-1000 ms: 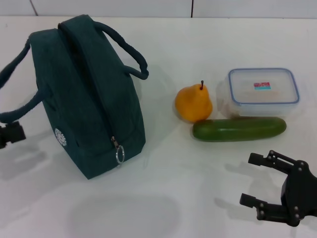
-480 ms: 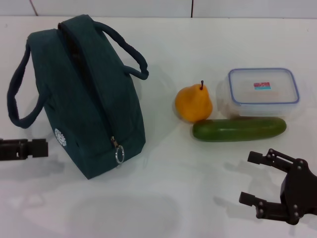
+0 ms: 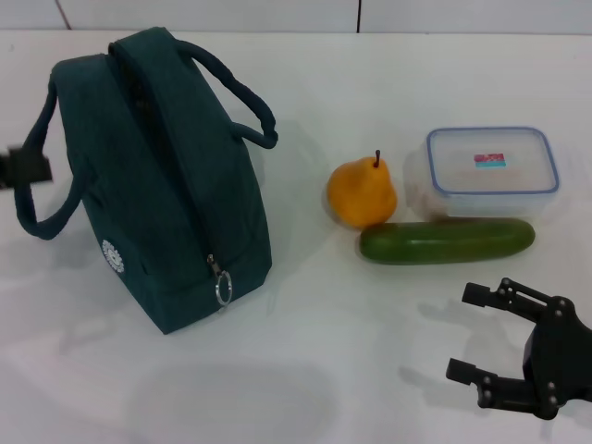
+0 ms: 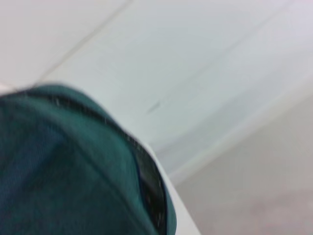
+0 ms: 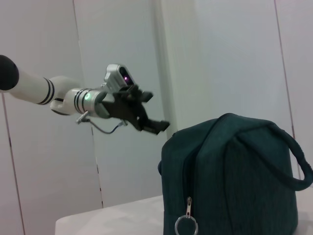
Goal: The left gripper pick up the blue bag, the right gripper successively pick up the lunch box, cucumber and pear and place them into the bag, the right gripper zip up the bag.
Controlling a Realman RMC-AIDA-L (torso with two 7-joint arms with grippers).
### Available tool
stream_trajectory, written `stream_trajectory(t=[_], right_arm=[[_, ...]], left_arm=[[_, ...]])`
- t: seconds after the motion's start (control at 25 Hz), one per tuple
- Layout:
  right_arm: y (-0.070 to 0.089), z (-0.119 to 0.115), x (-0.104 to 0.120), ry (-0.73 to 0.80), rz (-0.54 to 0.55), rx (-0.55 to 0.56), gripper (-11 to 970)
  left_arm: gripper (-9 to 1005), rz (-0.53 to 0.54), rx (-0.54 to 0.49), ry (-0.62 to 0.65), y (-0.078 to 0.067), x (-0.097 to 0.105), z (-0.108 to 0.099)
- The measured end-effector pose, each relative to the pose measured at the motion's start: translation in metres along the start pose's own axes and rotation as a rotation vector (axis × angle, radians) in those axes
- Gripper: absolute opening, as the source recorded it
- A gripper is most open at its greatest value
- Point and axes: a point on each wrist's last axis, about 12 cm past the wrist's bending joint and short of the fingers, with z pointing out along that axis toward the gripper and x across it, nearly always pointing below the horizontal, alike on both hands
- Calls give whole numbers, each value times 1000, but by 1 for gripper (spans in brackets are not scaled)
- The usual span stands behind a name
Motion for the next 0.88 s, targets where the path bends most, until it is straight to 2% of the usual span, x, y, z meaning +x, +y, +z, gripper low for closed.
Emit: stream_trajectory(t=[0.16,0.36,0.68,0.88], right_arm=[[-1,1,0,-1,-1,-2,842],[-1,1,-1,-2,-2,-2,842],[-2,2,-2,-14,-6,1,841],[-2,2,-3,-14,-7,2,841]], left_arm=[[703,-9,-38,-71,-6,-21,-9],[693,-37,-167,-95,-6,-43,-12],[678,-111,-320,15,-9,-64,3],[669,-151,-342,64,-5,-66,18]])
